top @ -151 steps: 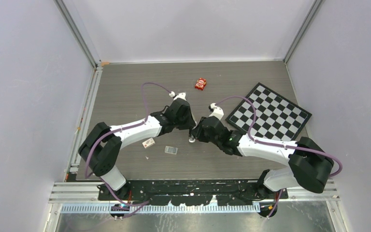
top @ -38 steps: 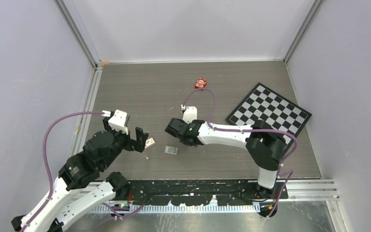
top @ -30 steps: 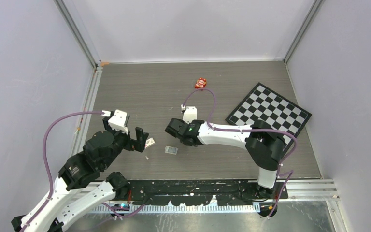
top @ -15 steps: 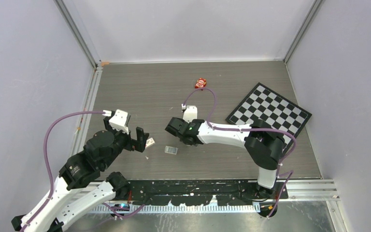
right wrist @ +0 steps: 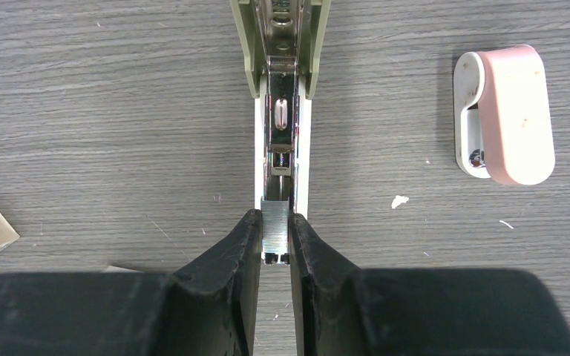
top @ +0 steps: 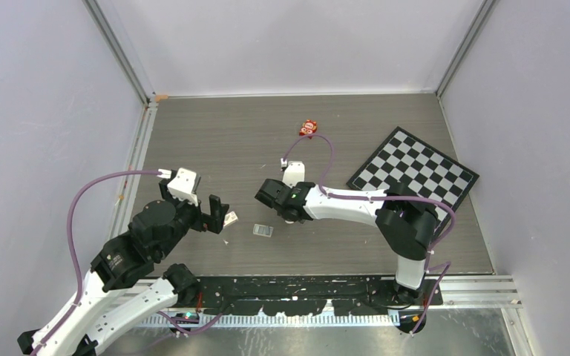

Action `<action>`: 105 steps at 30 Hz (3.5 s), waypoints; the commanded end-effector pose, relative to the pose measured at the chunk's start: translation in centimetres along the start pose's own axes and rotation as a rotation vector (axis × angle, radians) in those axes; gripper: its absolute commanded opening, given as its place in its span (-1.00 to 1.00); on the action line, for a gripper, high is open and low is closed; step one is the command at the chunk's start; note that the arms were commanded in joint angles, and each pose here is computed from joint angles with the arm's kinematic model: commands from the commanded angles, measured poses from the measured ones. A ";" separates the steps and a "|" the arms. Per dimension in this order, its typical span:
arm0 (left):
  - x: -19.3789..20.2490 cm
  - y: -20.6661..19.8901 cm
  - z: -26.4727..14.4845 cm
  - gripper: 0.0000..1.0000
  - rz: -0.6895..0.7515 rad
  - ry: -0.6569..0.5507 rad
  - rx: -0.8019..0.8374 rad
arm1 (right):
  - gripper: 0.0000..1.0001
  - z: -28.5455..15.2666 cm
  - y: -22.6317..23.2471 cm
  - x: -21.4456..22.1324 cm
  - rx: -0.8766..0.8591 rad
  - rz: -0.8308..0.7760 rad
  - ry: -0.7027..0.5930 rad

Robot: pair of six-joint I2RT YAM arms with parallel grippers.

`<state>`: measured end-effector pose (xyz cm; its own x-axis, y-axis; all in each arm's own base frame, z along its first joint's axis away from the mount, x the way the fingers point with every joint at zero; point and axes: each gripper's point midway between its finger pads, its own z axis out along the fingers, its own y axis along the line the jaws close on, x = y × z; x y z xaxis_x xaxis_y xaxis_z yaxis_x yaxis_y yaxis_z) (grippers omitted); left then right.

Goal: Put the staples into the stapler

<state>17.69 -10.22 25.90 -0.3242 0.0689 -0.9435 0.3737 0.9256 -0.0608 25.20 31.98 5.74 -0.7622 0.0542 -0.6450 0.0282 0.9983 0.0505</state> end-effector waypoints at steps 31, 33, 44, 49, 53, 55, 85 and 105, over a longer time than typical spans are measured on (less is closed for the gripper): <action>-0.8 -0.1 0.1 0.99 0.007 -0.040 0.005 | -0.41 0.0 0.3 -0.2 -0.010 0.049 -0.007; -0.6 0.1 0.3 0.99 0.017 -0.033 -0.005 | -0.34 -0.3 0.5 -0.6 -0.019 0.054 -0.014; 0.8 -0.5 1.4 0.99 -0.046 0.060 -0.026 | -0.16 -2.7 0.6 -3.9 -0.142 -0.042 -0.045; 2.1 -3.2 3.1 0.95 -0.156 0.136 0.046 | -0.04 -3.9 -1.2 -8.2 -0.189 -0.016 -0.129; 1.9 -5.6 4.8 0.78 -0.242 0.162 0.100 | -0.05 -3.2 -3.2 -10.9 -0.189 0.008 -0.135; 2.0 -6.4 5.9 0.73 -0.262 0.166 0.114 | -0.10 -2.6 -3.9 -11.9 -0.210 0.004 -0.126; 11.3 -11.2 20.7 0.10 -0.433 0.353 0.107 | -0.40 5.9 -0.6 -13.1 -0.602 0.002 0.067; 12.6 -12.2 22.9 -0.05 -0.418 0.316 0.167 | -0.32 7.1 -0.3 -13.9 -0.631 -0.021 0.079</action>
<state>27.68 -28.00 6.26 -0.7498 -0.1336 -0.6481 0.2462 0.8528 -0.4606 39.13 29.74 6.70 -0.8416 0.0176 -0.5399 -0.2828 0.8372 0.4682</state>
